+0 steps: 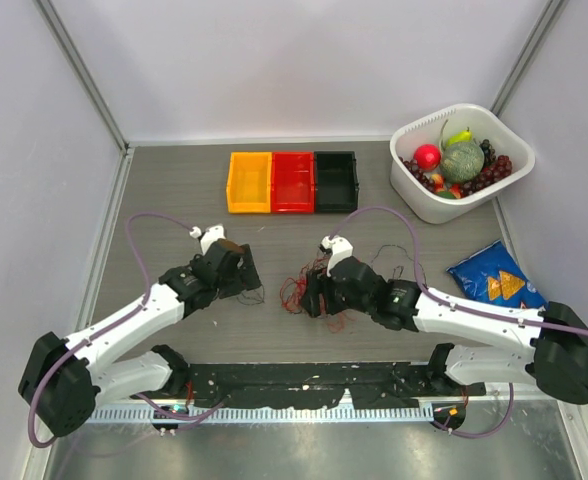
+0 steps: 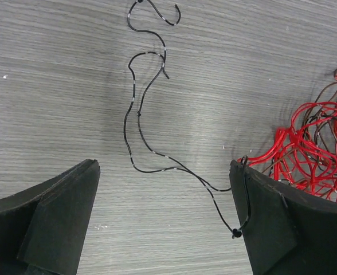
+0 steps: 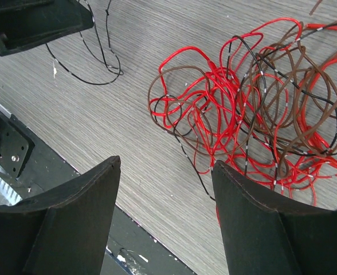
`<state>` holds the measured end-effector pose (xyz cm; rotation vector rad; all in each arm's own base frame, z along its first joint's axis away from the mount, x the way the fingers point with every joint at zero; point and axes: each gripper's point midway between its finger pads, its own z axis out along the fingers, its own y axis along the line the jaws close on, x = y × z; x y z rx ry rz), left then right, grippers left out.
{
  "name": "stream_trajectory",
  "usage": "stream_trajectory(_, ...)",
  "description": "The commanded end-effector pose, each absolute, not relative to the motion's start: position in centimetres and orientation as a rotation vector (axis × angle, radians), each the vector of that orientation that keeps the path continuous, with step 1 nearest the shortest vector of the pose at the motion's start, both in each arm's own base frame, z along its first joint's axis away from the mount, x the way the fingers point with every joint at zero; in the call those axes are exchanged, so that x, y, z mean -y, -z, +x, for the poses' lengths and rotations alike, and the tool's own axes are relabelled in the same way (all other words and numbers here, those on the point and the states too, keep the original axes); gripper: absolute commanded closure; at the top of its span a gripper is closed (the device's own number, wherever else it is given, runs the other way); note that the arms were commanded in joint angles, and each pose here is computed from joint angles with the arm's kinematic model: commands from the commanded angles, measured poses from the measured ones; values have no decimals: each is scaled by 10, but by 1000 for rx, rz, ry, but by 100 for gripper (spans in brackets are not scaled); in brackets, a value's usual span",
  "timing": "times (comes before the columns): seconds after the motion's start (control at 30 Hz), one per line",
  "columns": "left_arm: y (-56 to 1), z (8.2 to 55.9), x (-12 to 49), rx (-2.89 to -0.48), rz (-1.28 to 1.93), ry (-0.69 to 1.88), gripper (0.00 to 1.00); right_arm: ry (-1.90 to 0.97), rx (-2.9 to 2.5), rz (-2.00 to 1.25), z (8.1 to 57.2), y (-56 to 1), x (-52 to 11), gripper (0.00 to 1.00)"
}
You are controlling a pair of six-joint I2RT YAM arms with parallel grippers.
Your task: Untangle the cables
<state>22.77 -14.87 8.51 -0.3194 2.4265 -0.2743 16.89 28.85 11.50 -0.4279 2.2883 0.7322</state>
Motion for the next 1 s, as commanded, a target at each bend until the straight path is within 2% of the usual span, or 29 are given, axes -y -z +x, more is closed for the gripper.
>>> stream_trajectory(0.0, -100, 227, 157, -2409, -269, 351, 0, -822, -2183, -424, 176, -129, -306, 30)
stream_trajectory(0.27, -100, 241, 183, -2418, -132, 438, 0, -874, -2087, -406, 184, -121, -316, 30)
stream_trajectory(0.5, -70, 267, 193, -2494, -89, 403, 1, -822, -2118, -442, 184, -108, -313, 30)
stream_trajectory(0.6, -59, 275, 188, -2521, -119, 384, 16, -822, -2097, -437, 185, -114, -309, 30)
stream_trajectory(0.67, -57, 277, 183, -2522, -139, 365, 42, -824, -2087, -434, 185, -117, -308, 30)
stream_trajectory(0.73, -60, 276, 181, -2526, -143, 354, 72, -821, -2086, -435, 185, -116, -307, 30)
stream_trajectory(0.8, -72, 275, 182, -2507, -141, 373, 97, -821, -2088, -437, 185, -114, -308, 30)
stream_trajectory(0.83, -81, 276, 180, -2480, -156, 379, 100, -814, -2098, -436, 186, -110, -309, 30)
stream_trajectory(0.97, -122, 287, 178, -2378, -159, 408, 100, -836, -2101, -421, 187, -108, -316, 30)
